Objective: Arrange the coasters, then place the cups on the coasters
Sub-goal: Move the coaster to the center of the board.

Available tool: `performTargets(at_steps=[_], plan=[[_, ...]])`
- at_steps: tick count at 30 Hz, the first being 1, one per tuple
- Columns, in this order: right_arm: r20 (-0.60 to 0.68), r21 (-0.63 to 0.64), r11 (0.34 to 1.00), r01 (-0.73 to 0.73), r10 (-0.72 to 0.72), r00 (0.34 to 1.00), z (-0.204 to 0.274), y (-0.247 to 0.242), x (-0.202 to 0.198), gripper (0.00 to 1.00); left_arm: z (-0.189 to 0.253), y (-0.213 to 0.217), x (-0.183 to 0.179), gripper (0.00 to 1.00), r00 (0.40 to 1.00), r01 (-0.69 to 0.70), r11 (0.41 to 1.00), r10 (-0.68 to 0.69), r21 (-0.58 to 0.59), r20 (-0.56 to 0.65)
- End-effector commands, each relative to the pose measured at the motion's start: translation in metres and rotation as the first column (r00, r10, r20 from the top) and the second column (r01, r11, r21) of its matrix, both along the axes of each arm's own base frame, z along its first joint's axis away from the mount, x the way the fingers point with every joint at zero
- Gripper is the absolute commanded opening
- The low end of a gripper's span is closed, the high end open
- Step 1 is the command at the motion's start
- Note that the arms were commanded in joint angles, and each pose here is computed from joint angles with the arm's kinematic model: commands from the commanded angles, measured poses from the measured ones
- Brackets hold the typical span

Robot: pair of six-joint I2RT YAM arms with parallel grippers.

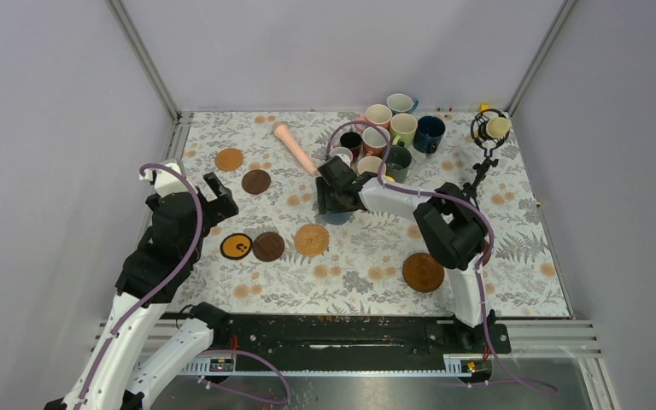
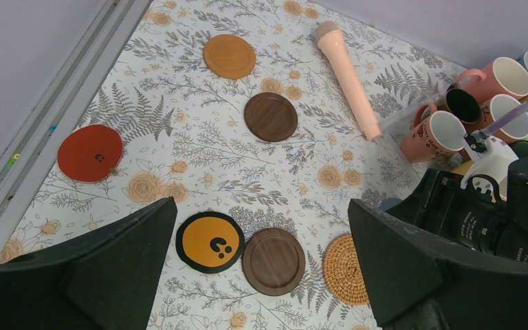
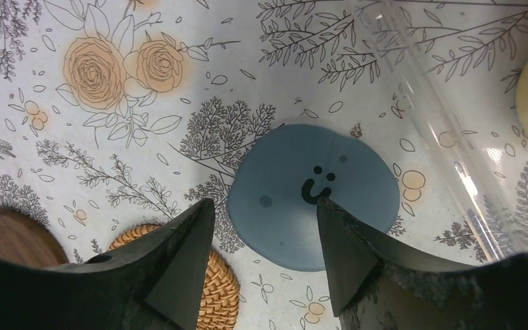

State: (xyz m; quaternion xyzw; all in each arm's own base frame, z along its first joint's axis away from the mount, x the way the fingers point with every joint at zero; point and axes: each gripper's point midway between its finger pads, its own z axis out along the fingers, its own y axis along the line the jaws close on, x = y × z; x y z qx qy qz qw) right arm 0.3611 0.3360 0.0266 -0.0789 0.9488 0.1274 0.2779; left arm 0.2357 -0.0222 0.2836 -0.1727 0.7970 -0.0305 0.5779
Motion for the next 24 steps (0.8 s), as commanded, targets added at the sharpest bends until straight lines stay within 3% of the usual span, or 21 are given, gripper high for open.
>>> performTargets(at_steps=[1,13,18,21,24], plan=[[0.016,0.012,0.999,0.04,-0.04,0.999,0.007,0.005,0.008,0.63,0.006,0.001,0.001,0.99,1.0,-0.011,1.0,0.012,-0.013,0.028],[-0.109,-0.072,0.996,0.054,-0.062,0.992,-0.016,-0.052,-0.065,0.54,0.005,-0.001,0.002,0.99,1.0,-0.004,1.0,0.004,-0.015,0.024],[-0.134,-0.047,0.999,0.027,-0.033,0.99,-0.013,-0.06,-0.094,0.53,0.004,-0.001,0.003,0.99,1.0,-0.004,1.0,0.005,-0.012,0.02],[-0.111,-0.005,0.999,0.046,-0.046,0.993,-0.003,-0.056,-0.094,0.54,0.004,0.0,0.003,0.99,1.0,-0.006,1.0,0.007,-0.014,0.022],[-0.041,-0.026,0.994,0.108,-0.109,0.993,0.004,-0.06,-0.076,0.62,0.004,0.0,0.003,0.99,1.0,-0.007,1.0,0.008,-0.013,0.023]])
